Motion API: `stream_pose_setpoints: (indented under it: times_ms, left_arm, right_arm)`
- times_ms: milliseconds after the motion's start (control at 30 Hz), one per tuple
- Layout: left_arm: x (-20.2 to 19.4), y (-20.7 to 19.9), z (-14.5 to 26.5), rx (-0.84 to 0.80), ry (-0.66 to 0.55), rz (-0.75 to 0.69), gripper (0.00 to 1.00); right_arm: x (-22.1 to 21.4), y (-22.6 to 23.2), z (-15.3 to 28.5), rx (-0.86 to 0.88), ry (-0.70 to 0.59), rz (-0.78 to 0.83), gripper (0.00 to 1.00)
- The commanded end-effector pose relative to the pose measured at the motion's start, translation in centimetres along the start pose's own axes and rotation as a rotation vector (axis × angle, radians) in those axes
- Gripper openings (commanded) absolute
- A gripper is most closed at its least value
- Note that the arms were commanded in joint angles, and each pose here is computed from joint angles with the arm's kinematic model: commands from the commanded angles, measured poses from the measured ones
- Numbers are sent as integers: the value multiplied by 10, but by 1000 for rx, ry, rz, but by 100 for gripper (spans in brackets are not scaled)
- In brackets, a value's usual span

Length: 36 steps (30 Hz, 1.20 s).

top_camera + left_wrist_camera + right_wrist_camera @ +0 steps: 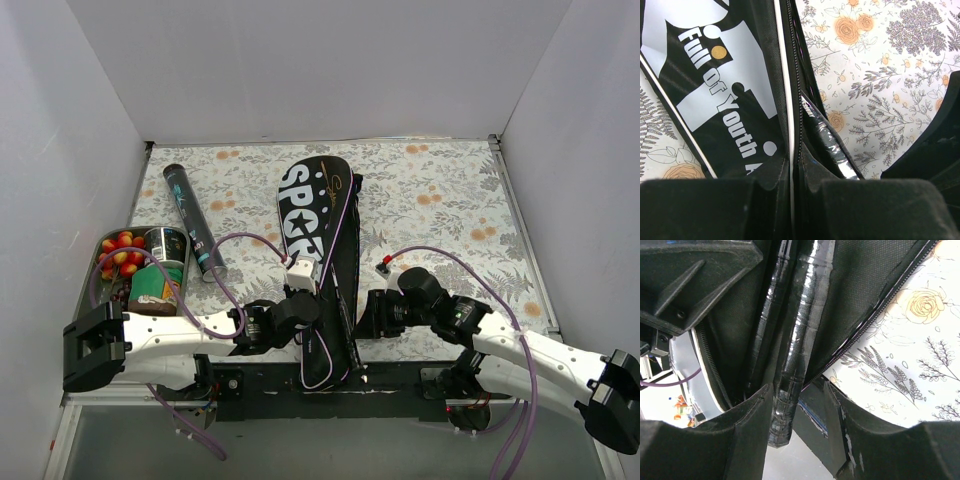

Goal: Pack up the badminton gear

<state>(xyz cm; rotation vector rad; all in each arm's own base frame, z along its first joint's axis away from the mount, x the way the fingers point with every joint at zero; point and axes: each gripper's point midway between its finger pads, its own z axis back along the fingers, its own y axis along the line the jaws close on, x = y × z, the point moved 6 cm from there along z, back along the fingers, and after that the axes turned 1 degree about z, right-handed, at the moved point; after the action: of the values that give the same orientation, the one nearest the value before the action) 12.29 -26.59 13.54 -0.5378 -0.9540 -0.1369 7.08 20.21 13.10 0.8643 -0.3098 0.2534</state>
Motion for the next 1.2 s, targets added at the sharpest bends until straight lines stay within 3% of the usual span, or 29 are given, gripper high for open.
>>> stream_pose_setpoints:
  times_ms: [0, 333, 600, 767, 833, 900, 1000, 1167]
  left_arm:
    - [29, -23, 2, -61, -96, 63, 0]
    - [30, -21, 5, -62, -101, 69, 0]
    - [29, -20, 5, -59, -100, 69, 0]
    - [29, -20, 5, -60, -103, 71, 0]
    - [29, -20, 5, -59, -102, 70, 0]
    - [28, -20, 5, -59, -100, 69, 0]
    - [29, -20, 5, -58, -101, 69, 0]
    - [29, -20, 5, -57, -102, 69, 0]
  right_arm:
    - [3, 10, 0, 72, -17, -5, 52]
    - [-2, 12, -11, 107, 1, -17, 52]
    - [-1, 20, -17, 135, 8, -9, 33]
    - [-2, 21, -20, 157, 13, -17, 27]
    - [-2, 22, -22, 161, 12, -15, 28]
    - [-3, 20, -24, 150, 20, -11, 39]
    - [-6, 16, -27, 122, 30, -6, 45]
    - [-12, 13, -33, 122, 45, -22, 46]
